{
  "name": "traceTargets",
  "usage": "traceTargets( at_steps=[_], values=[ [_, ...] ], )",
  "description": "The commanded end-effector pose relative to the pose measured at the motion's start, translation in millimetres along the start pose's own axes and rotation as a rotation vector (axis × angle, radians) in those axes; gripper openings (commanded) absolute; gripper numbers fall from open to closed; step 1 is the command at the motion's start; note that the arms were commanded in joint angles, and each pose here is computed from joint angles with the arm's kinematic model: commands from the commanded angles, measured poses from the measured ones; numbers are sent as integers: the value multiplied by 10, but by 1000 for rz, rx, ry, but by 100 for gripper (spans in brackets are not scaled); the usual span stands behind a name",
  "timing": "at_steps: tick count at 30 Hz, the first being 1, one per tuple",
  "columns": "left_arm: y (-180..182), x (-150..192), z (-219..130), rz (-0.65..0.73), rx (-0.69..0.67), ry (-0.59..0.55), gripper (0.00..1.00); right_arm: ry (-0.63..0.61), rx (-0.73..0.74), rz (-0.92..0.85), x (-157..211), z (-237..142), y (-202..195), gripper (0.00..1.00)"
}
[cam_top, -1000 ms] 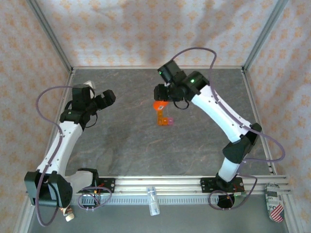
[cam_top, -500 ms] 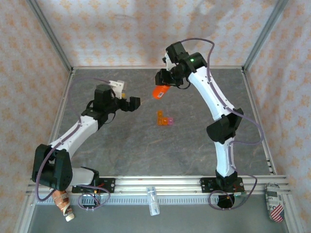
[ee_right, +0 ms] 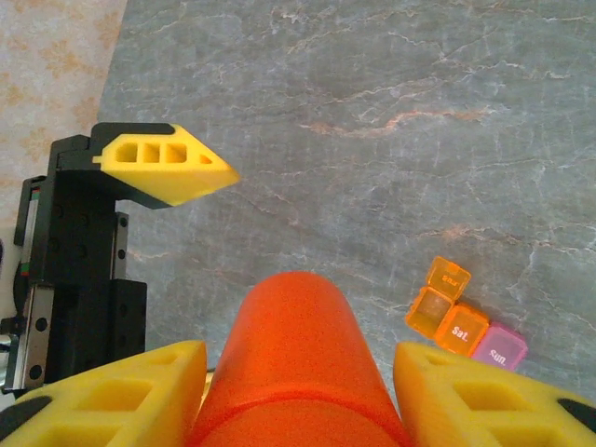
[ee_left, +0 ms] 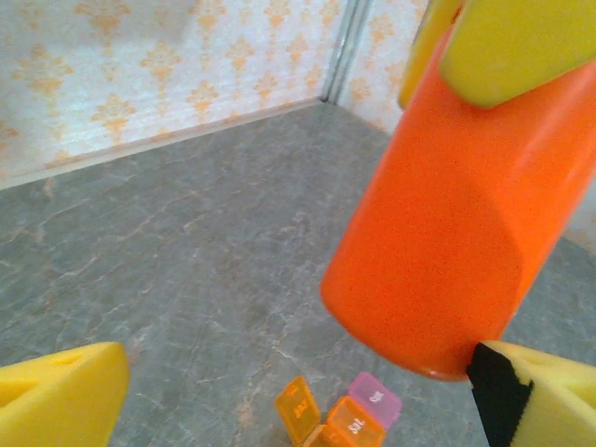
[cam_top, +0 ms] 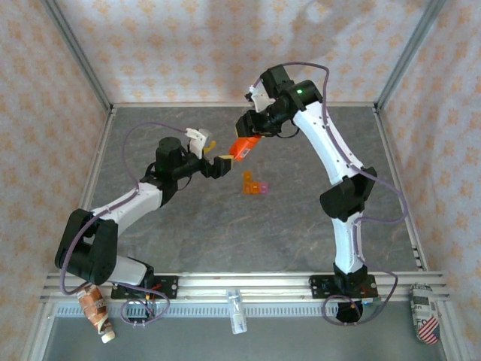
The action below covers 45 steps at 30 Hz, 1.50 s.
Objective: Sort the pills into containers
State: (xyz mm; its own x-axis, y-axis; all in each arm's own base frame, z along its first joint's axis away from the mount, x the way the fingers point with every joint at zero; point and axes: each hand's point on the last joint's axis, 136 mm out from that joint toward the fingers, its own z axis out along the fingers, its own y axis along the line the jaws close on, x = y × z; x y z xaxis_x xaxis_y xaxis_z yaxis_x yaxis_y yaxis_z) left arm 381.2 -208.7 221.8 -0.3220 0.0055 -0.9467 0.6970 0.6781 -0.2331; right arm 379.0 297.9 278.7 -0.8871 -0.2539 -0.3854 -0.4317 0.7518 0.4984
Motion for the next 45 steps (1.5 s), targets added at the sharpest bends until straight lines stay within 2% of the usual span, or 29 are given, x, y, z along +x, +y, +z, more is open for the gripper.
traceTargets(
  at_steps=[1,9,23,29,42,45],
  values=[
    [-238,-312,17,37,118,-62,94,6,-90,-15,-25,63,133,28],
    [-417,-300,18,28,208,16,88,17,-234,13,-40,132,327,28],
    [-450,-66,82,-6,263,145,81,17,-246,9,-23,92,361,27],
    [-415,-58,136,-16,261,149,67,19,-236,4,11,84,347,27],
    [-436,-102,173,-60,289,108,46,3,-250,46,14,89,266,25],
    [-451,-161,179,-72,301,76,35,-2,-251,56,14,87,255,25]
  ],
)
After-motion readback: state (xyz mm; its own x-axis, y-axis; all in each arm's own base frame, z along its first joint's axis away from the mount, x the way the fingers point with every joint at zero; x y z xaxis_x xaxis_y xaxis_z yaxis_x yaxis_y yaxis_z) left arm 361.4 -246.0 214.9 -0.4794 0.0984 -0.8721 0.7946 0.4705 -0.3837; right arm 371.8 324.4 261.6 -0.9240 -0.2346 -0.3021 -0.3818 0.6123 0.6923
